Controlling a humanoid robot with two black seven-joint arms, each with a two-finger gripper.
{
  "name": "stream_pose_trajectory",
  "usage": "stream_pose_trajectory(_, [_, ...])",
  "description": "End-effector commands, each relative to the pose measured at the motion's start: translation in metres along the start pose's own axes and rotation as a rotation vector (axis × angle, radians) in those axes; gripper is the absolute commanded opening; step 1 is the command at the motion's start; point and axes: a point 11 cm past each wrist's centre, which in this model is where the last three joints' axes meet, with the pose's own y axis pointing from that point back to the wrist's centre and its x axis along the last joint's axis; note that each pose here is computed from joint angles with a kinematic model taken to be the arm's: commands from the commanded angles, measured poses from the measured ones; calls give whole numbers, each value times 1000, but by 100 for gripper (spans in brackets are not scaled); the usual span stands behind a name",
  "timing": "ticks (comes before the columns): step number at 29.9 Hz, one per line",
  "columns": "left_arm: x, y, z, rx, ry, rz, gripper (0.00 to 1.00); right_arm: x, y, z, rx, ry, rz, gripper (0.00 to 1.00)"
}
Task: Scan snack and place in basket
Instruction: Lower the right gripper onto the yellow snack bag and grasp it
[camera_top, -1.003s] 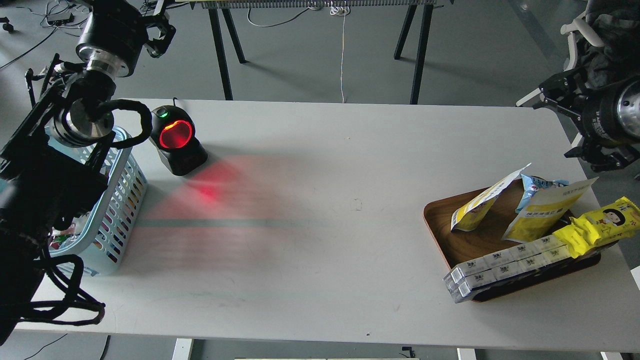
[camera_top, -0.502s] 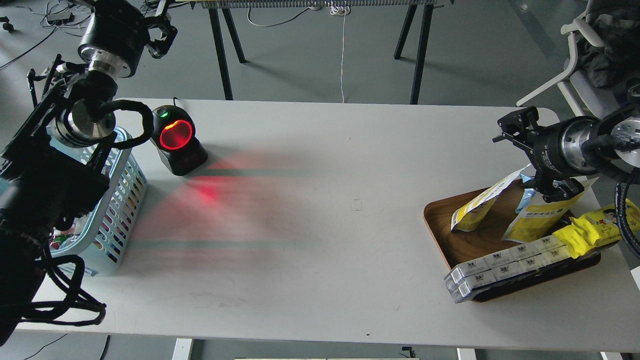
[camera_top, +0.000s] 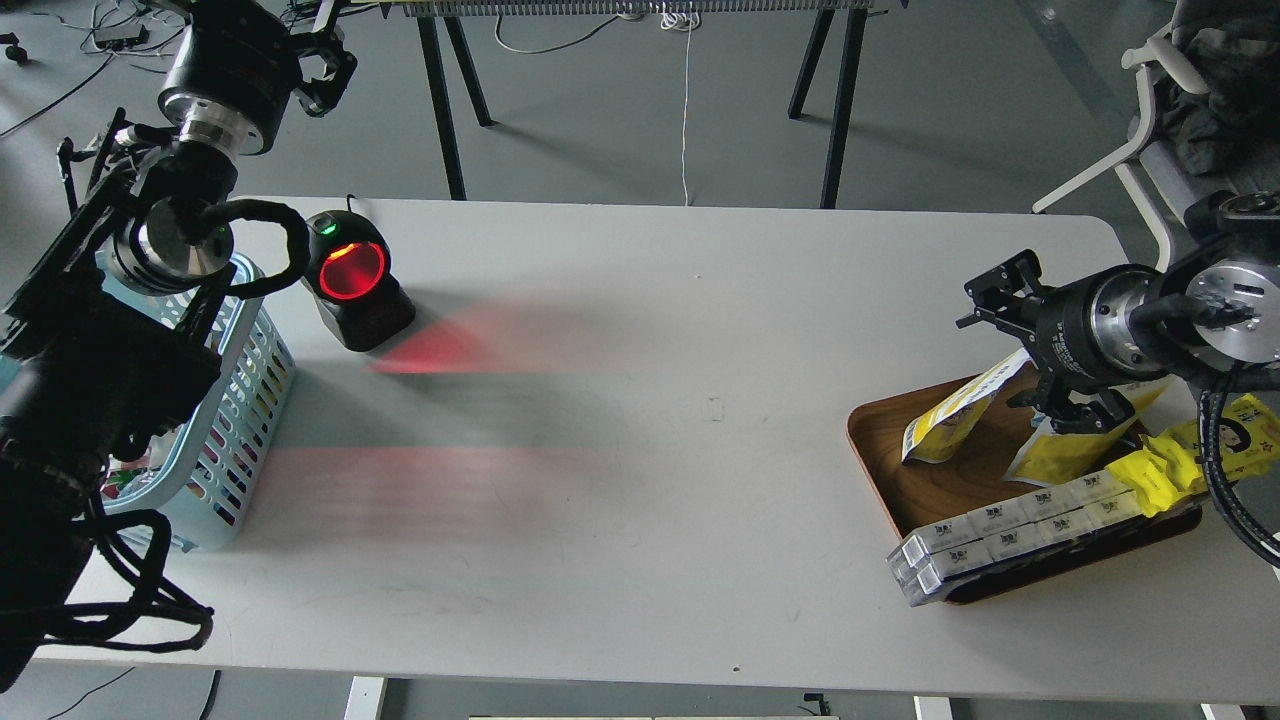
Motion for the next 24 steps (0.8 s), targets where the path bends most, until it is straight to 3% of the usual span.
stream_pose_trajectory(1, [1,0,0,0,0,1,100,0,-1,1,-5,-1,-2,59])
stream_pose_trajectory(12, [2,1,2,-2,-2,4,100,-6,-1,-2,10,-2,-26,27])
stream_pose_trajectory(21, [4,1,3,-5,-4,9,100,-10,-1,-1,14,-3,-43,26])
stream_pose_trajectory(22, [4,1,4,-5,-5,9,100,-10,0,-1,15,-4,-43,25])
stream_pose_trajectory(23, [4,1,3,-4,-4,9,100,-8,-2,-1,13,-9,-26,15])
stream_pose_trajectory(24, [4,1,4,-5,-6,11,100,-7,-4,1,6,-12,-16,14])
